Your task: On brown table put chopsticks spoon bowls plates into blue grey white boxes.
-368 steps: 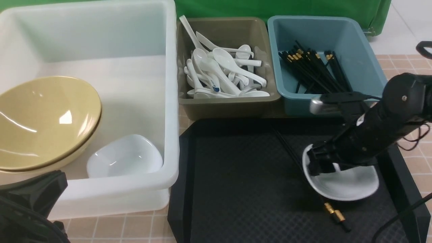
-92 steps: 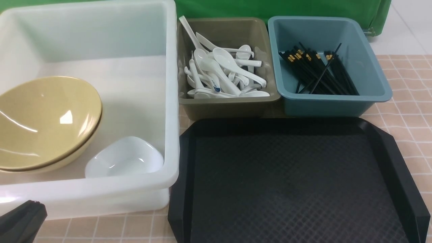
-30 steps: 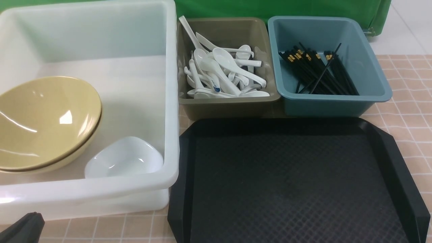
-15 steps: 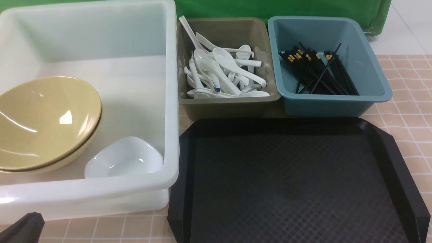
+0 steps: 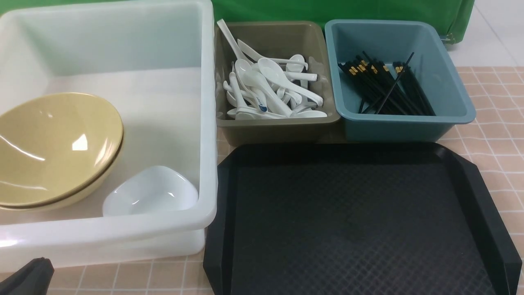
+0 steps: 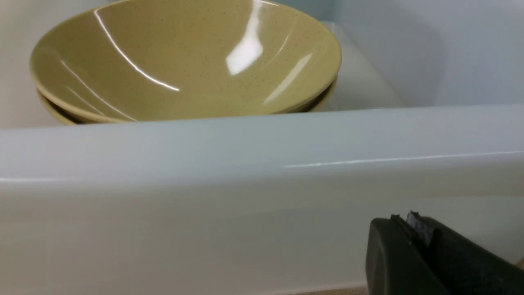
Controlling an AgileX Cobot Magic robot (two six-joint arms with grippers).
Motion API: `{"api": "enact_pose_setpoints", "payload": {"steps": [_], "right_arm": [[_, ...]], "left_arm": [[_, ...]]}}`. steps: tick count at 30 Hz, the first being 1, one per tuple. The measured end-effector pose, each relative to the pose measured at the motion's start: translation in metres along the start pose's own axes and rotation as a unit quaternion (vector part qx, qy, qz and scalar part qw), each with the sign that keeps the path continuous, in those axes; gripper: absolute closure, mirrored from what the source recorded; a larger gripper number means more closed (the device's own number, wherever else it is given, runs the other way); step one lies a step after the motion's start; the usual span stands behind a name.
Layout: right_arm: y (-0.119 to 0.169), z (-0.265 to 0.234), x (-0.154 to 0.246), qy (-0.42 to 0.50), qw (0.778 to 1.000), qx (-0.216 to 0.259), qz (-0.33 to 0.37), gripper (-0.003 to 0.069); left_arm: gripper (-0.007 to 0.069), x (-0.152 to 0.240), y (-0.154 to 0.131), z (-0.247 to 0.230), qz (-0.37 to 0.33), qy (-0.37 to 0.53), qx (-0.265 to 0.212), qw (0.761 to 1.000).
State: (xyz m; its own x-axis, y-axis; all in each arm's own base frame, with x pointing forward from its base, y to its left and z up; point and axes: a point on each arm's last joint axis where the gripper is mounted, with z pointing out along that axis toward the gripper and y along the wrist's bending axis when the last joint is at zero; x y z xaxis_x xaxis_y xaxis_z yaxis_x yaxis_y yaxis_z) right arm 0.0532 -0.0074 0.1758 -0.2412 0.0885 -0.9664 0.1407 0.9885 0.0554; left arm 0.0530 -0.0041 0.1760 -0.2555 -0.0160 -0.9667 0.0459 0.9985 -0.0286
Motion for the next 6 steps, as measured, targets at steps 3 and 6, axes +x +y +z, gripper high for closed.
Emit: {"api": "enact_pose_setpoints", "payload": {"steps": [3, 6], "right_arm": [[0.0, 0.0, 0.0, 0.0, 1.0, 0.0, 0.0, 0.0521], [0.0, 0.0, 0.0, 0.0, 1.0, 0.0, 0.0, 0.0519]], "left_arm": [[0.062, 0.0, 0.0, 0.0, 0.0, 0.0, 0.0, 1.0], [0.062, 0.0, 0.0, 0.0, 0.0, 0.0, 0.0, 1.0]]}}
